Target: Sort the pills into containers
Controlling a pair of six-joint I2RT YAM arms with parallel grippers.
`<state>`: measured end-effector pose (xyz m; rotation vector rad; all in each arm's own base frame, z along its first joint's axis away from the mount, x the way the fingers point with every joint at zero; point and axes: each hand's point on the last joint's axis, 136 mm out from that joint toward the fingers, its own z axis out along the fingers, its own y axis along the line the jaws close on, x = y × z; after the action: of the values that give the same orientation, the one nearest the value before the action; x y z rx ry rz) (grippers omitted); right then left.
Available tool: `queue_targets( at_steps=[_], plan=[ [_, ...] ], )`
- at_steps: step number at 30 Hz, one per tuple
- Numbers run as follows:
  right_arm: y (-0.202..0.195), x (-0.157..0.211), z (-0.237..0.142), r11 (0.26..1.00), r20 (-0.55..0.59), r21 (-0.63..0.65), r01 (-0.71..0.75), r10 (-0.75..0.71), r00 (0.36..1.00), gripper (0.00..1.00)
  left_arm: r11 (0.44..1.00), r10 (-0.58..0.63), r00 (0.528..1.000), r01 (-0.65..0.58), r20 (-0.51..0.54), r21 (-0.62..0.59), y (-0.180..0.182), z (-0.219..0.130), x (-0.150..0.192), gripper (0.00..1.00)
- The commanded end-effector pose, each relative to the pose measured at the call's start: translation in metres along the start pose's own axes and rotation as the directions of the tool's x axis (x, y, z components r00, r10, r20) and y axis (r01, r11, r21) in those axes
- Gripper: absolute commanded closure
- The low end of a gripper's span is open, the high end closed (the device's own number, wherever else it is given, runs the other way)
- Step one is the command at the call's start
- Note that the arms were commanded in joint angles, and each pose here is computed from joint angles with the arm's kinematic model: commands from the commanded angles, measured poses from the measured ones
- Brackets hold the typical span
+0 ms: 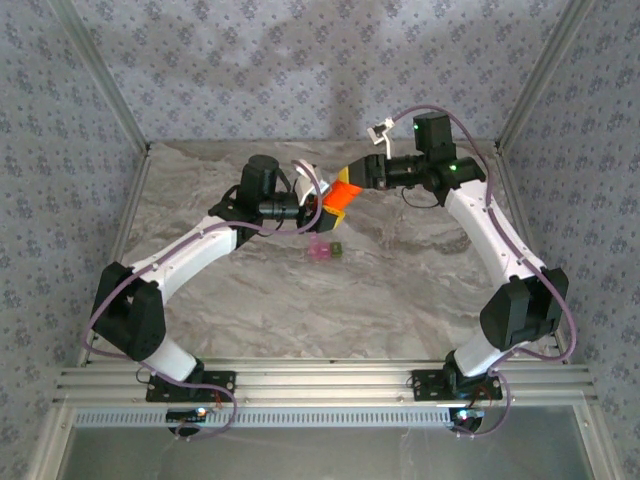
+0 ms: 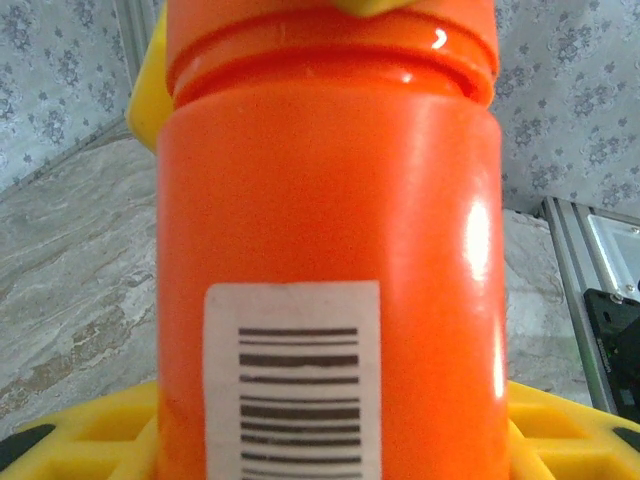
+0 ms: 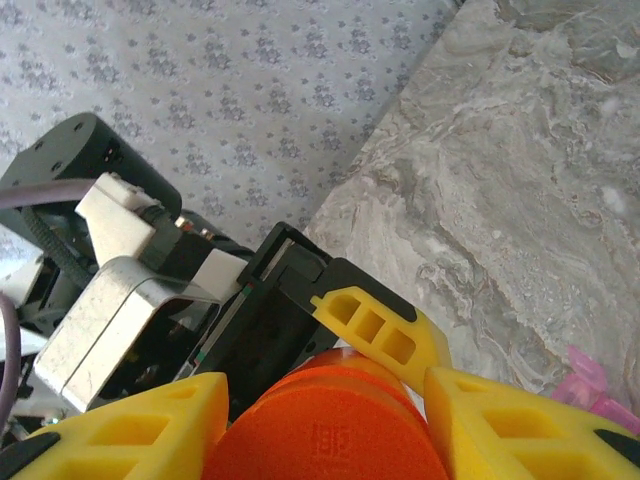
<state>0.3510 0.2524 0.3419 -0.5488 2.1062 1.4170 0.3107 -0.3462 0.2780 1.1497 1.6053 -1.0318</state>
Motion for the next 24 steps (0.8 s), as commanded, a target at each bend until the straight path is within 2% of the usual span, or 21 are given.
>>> queue_targets(
  at_steps=[1, 5, 10, 12, 14, 16, 19, 24],
  plan=[
    [0.002, -0.029, -0.008, 0.998, 0.103, 0.058, -0.008, 0.002, 0.995, 0.41, 0.999, 0.015, 1.0, -0.015, 0.0, 0.032, -0.005, -0.005, -0.003, 1.0],
    [0.008, -0.03, -0.006, 0.998, 0.101, 0.067, -0.002, -0.005, 0.995, 0.3, 0.999, 0.016, 1.0, -0.016, -0.002, 0.031, -0.005, -0.005, -0.002, 1.0],
    [0.015, -0.043, -0.02, 0.995, 0.162, 0.098, -0.034, 0.018, 0.987, 0.19, 1.0, 0.015, 1.0, -0.015, -0.004, 0.026, -0.004, -0.004, 0.0, 1.0],
    [0.005, -0.047, -0.033, 0.976, 0.212, 0.182, -0.118, 0.078, 0.974, 0.18, 1.0, 0.019, 1.0, -0.019, -0.002, 0.015, -0.003, -0.004, 0.0, 1.0],
    [-0.013, -0.044, -0.049, 0.928, 0.266, 0.291, -0.232, 0.155, 0.952, 0.18, 1.0, 0.023, 1.0, -0.023, 0.0, 0.001, 0.0, -0.005, -0.001, 1.0],
    [-0.02, -0.035, -0.056, 0.894, 0.283, 0.339, -0.293, 0.2, 0.938, 0.19, 0.999, 0.031, 0.999, -0.031, 0.009, -0.015, 0.002, -0.005, -0.001, 1.0],
    [-0.017, -0.029, -0.058, 0.877, 0.317, 0.339, -0.341, 0.234, 0.919, 0.18, 0.997, 0.052, 0.998, -0.051, 0.019, -0.062, 0.008, -0.006, -0.002, 1.0],
    [-0.004, -0.021, -0.042, 0.888, 0.286, 0.328, -0.324, 0.234, 0.929, 0.17, 0.994, 0.076, 0.996, -0.072, 0.046, -0.084, 0.01, -0.007, -0.008, 1.0]
  ],
)
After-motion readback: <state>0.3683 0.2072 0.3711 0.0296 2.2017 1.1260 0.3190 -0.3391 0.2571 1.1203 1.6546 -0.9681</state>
